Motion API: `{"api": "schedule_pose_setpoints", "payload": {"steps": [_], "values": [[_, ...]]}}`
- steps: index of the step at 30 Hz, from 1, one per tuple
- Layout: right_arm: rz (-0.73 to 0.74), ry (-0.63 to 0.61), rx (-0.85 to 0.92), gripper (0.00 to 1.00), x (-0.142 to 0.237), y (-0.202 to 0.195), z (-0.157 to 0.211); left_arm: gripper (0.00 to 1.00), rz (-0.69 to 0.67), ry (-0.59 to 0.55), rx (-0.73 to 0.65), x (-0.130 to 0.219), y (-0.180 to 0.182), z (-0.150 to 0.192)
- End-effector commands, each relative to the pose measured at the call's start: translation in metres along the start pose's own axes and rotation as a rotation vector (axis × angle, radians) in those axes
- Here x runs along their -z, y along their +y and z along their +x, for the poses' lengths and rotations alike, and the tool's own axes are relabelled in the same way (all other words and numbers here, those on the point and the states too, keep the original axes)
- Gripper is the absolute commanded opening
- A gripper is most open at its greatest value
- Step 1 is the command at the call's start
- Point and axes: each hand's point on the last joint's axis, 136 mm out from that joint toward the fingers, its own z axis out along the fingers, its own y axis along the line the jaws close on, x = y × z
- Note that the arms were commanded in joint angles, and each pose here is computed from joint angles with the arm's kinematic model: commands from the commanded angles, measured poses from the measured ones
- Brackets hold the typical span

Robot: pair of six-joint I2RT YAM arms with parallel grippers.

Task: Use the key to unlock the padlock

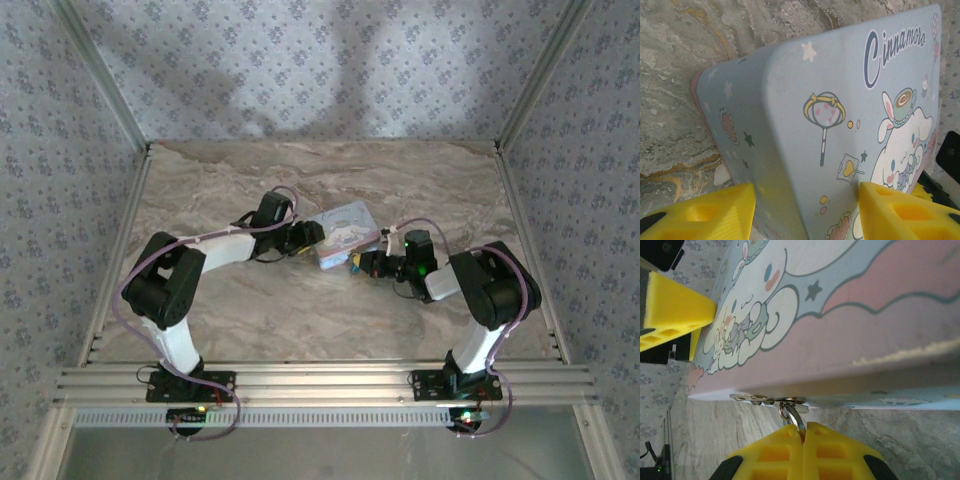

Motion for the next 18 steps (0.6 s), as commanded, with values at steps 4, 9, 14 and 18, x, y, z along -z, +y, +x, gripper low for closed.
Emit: {"api": "schedule_pose_setpoints", "payload": {"steps": [4, 9, 14, 18], "values": [[-0.023, -0.122, -0.056, 0.03, 0.008, 0.011, -0.027, 0.55, -0.096, 0.067, 0.049, -0.003, 0.028, 0.037], [-0.016, -0.148, -0.097, 0.03, 0.010, 0.010, -0.033, 0.55, -0.094, 0.072, 0.052, -0.002, 0.028, 0.044], [-0.009, -0.169, -0.132, 0.03, 0.009, 0.009, -0.039, 0.55, -0.100, 0.076, 0.057, -0.001, 0.031, 0.049], [0.002, -0.185, -0.152, 0.02, 0.010, 0.007, -0.043, 0.55, -0.102, 0.082, 0.061, -0.002, 0.032, 0.053]]}}
